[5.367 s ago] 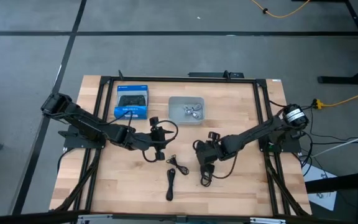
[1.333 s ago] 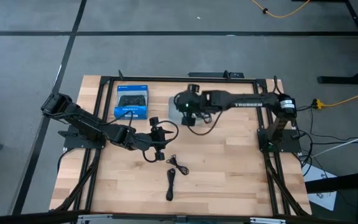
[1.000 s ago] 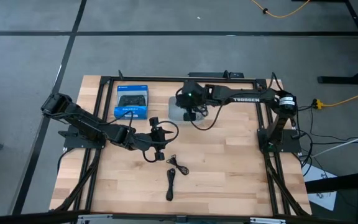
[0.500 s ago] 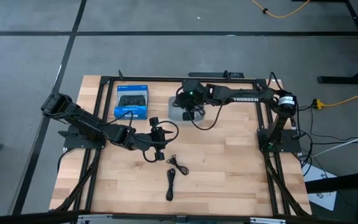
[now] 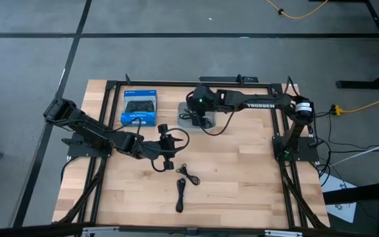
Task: Pick and place USB-C Cables
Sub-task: Put the bottom black charger cable into the white bin
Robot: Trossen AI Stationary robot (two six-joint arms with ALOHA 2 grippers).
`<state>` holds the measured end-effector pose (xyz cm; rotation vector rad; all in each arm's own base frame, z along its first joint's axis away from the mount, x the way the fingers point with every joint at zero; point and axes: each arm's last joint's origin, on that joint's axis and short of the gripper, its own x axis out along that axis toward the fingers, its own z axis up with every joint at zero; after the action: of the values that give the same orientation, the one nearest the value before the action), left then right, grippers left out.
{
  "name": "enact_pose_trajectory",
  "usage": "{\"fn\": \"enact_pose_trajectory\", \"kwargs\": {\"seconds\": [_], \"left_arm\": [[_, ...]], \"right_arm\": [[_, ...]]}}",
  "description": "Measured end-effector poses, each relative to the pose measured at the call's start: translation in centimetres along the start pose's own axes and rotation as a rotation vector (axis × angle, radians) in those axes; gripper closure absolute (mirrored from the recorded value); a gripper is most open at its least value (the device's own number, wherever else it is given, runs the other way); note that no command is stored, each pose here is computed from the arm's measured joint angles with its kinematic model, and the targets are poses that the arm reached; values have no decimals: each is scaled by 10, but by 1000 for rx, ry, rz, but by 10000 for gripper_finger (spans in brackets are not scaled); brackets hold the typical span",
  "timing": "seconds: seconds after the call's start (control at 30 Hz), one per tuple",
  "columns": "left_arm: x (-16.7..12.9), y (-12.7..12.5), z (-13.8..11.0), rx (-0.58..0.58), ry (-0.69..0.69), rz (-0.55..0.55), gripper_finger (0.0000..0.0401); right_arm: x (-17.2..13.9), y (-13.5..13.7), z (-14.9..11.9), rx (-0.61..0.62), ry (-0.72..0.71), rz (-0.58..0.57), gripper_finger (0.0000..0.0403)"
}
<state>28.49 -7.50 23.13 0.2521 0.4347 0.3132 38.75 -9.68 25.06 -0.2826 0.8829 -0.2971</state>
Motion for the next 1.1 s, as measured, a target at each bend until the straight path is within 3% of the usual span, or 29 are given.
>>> {"fn": "enact_pose_trajectory", "kwargs": {"seconds": [0.2,0.4,0.53,0.63,0.7,0.83,0.97,1.1], "left_arm": [[0,0,-1,5,9,0,282],[0,-1,-1,-58,11,-45,282],[-1,-6,0,-92,7,-238,282],[0,-12,-1,-250,56,-455,282],[4,-19,-6,-322,112,-540,284],[17,-41,-29,-321,256,-613,302],[23,-64,-56,-271,426,-767,330],[23,-77,-67,-250,491,-869,366]], "right_arm": [[-34,30,-2,205,310,49,291],[-54,93,-34,225,590,33,290],[-59,132,-55,158,631,13,290],[-68,154,-62,149,629,7,290],[-74,165,-63,133,598,-25,290],[-85,181,-64,102,546,-83,290],[-95,189,-65,92,527,-123,290],[-99,190,-68,94,536,-156,290]]}}
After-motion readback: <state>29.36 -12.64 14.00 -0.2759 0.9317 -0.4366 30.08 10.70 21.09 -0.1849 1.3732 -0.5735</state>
